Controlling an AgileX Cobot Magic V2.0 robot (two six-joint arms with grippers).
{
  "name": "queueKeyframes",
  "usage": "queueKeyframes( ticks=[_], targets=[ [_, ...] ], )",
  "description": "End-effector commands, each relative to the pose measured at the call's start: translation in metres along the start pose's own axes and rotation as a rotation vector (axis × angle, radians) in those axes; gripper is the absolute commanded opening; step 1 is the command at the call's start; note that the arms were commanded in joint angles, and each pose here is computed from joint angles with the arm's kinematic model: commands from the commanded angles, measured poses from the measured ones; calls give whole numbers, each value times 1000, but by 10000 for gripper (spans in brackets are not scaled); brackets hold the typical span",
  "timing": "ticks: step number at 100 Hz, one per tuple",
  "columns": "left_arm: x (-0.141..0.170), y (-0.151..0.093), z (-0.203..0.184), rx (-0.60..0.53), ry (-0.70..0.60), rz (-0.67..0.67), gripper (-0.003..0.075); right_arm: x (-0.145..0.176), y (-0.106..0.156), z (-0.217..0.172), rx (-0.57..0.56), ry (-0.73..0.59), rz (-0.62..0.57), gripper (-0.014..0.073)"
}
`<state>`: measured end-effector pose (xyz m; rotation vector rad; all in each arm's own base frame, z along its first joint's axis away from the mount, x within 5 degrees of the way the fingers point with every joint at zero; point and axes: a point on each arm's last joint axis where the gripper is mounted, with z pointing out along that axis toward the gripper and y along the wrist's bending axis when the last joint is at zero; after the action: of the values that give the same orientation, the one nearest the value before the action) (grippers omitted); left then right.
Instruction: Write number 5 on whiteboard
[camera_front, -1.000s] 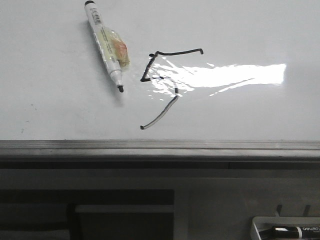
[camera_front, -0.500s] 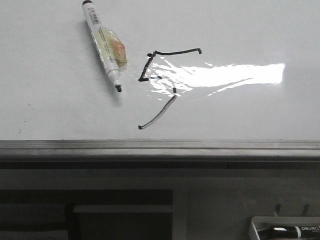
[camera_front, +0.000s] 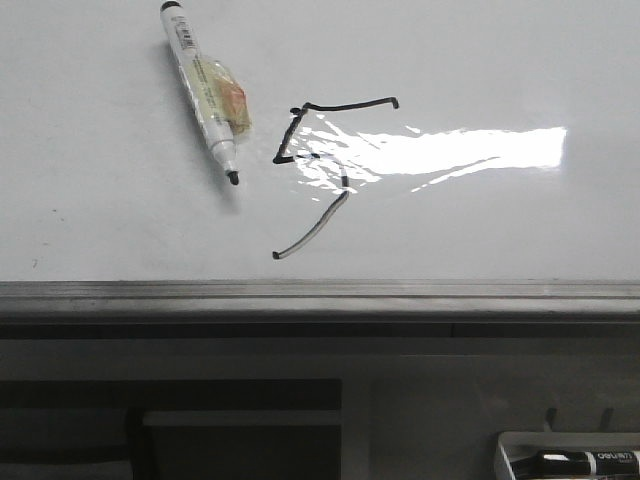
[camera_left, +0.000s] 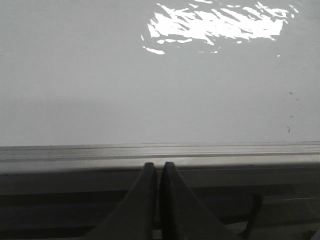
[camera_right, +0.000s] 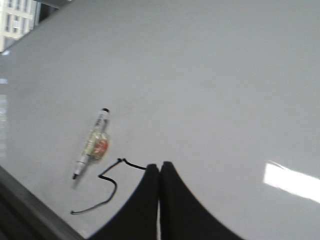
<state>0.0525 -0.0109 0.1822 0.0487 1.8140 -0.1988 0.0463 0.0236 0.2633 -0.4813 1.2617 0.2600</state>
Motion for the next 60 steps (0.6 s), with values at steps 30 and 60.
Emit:
queueKeyframes(
  ticks=[30,60],
  targets=[
    [-1,1,0,-4,-66,-15,-20,44,-5,-3,249,108,-8,-62],
    [-1,1,0,-4,-66,-15,-20,89,-5,-20,383,535,83,-62]
  ],
)
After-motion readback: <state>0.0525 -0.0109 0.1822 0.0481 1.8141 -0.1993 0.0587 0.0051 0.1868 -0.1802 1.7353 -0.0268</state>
